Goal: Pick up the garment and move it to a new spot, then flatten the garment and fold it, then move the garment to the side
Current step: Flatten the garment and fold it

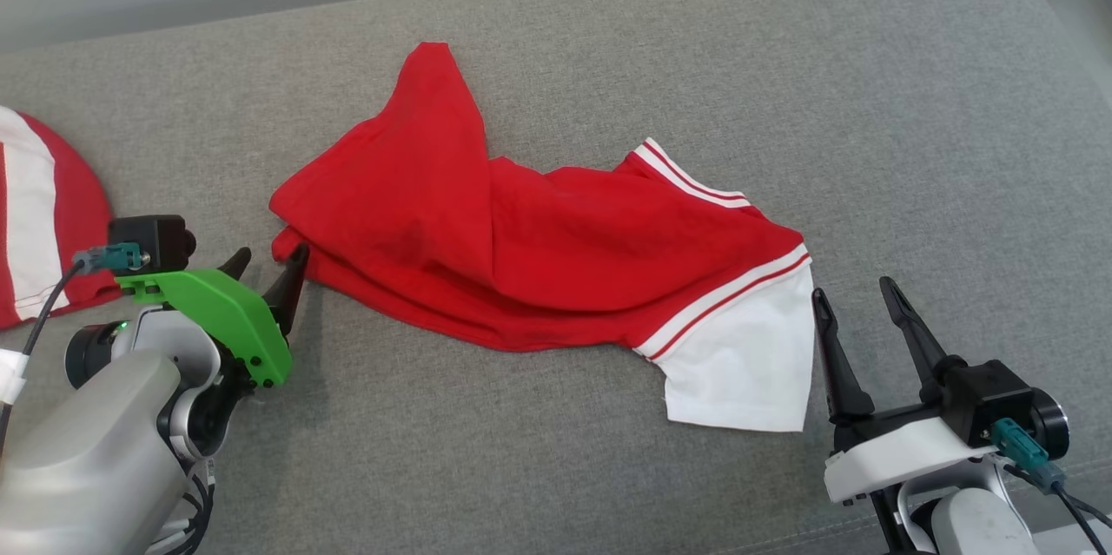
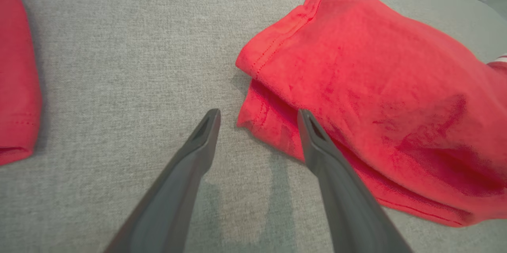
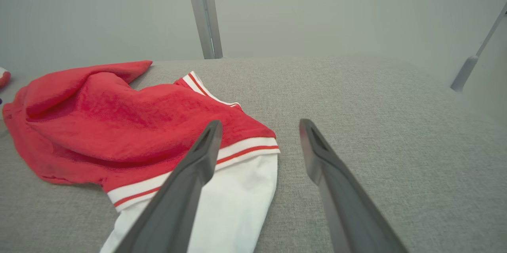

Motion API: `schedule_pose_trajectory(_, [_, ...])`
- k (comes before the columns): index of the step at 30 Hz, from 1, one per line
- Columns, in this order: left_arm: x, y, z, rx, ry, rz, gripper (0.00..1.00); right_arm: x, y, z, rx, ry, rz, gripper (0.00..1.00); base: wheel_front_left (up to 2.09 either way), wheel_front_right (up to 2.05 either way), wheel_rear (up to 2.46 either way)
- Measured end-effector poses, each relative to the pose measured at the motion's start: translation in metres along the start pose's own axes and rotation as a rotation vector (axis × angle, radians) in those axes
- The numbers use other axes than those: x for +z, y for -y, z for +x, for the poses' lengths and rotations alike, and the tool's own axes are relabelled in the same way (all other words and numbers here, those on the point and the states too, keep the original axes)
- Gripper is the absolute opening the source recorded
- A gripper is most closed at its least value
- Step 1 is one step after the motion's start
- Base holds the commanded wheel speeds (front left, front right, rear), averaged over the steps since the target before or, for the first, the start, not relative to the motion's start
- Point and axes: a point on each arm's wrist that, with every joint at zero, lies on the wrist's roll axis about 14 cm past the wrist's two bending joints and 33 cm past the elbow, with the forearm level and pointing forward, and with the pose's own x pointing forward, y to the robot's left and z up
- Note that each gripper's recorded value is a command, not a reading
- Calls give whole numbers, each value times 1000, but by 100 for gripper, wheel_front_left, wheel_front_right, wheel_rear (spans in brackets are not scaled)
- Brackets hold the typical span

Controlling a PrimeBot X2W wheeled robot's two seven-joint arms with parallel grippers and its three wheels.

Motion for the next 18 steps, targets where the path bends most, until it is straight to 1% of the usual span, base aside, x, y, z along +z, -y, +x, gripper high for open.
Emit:
schedule_pose_trajectory(7, [-12,-7,14,13,-72,24,100,-4,10,-3,-30,-15,-6,100,0,0,0])
schedule_pose_trajectory(11, [-14,-8,21,9,-86,25,100,-5,13,-3,-39,-19,-7,100,0,0,0])
schedule_pose_trajectory(12, [-19,-7,25,-3,-109,17,49,-7,15,-3,-45,-24,-5,100,0,0,0])
schedule_pose_trajectory(13, [-21,-6,26,-9,-121,18,0,-7,15,-3,-46,-25,-5,100,0,0,0])
schedule_pose_trajectory(16, [-23,-7,25,-19,-129,13,0,-7,15,-3,-47,-24,-1,100,0,0,0])
schedule_pose_trajectory(18, [-19,-5,24,-31,-102,7,0,-6,16,-2,-48,-21,0,100,0,0,0])
